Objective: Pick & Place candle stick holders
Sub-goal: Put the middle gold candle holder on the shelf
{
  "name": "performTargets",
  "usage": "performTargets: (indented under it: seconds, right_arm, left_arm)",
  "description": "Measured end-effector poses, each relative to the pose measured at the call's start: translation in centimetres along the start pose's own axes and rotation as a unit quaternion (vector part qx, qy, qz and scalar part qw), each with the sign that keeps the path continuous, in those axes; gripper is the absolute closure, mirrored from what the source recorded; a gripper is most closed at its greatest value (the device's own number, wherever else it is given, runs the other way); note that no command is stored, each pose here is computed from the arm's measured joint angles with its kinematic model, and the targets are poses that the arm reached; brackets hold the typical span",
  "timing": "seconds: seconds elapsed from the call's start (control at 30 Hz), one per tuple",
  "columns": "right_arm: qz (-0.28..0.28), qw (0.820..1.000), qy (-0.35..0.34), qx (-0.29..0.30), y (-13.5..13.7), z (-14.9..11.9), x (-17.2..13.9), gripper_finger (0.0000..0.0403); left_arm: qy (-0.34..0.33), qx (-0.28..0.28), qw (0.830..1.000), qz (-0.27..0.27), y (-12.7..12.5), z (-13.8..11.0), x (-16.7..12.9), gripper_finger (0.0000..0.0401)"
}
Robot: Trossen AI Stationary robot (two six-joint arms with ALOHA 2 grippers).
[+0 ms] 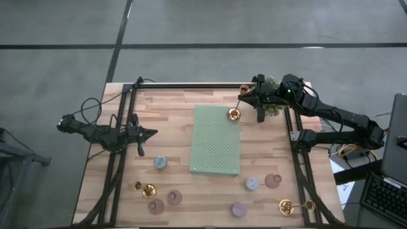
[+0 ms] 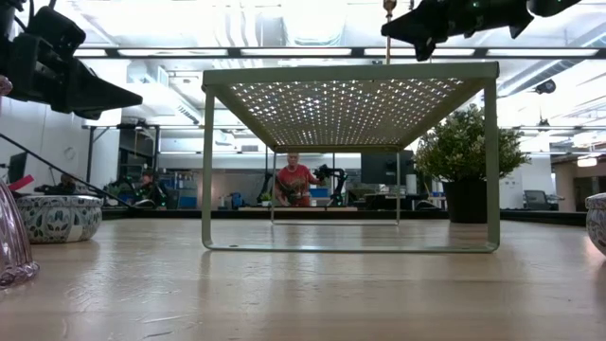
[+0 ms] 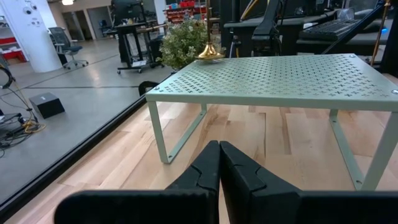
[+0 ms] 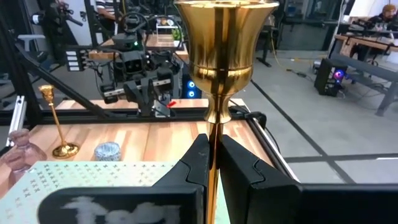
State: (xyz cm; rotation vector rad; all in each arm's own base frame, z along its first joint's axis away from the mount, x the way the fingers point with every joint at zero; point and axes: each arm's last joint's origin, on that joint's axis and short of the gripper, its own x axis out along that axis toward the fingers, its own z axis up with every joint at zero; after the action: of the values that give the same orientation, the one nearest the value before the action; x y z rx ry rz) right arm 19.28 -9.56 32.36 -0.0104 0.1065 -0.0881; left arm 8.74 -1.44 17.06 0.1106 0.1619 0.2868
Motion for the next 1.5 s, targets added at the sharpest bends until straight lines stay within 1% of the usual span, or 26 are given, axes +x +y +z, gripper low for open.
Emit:
performTargets:
  seconds: [0.43, 0.7, 1.3, 1.4, 1.5]
  right_arm:
    - [0.000, 1.000, 0.013, 0.010, -0.3, -0.5, 0.7, 0.0385]
    - [0.000, 1.000, 0.005, 0.016, -0.5, -0.5, 1.1, 0.0385]
    - [0.000, 1.000, 0.011, 0.022, -0.7, -0.8, 1.6, 0.0385]
    - [0.000, 1.000, 0.012, 0.023, -0.7, -0.8, 1.6, 0.0380]
    - [0.000, 1.000, 0.016, 0.026, -0.7, -0.9, 1.6, 0.0364]
  left_arm:
    - [0.000, 0.000, 1.000, 0.000, 0.0, 0.0, 0.0, 0.0387]
    - [0.000, 0.000, 1.000, 0.000, 0.0, 0.0, 0.0, 0.0387]
    - [0.000, 0.000, 1.000, 0.000, 0.0, 0.0, 0.0, 0.0387]
    - [0.000, 0.000, 1.000, 0.000, 0.0, 0.0, 0.0, 0.0387]
    - [0.000, 0.000, 1.000, 0.000, 0.0, 0.0, 0.0, 0.0387]
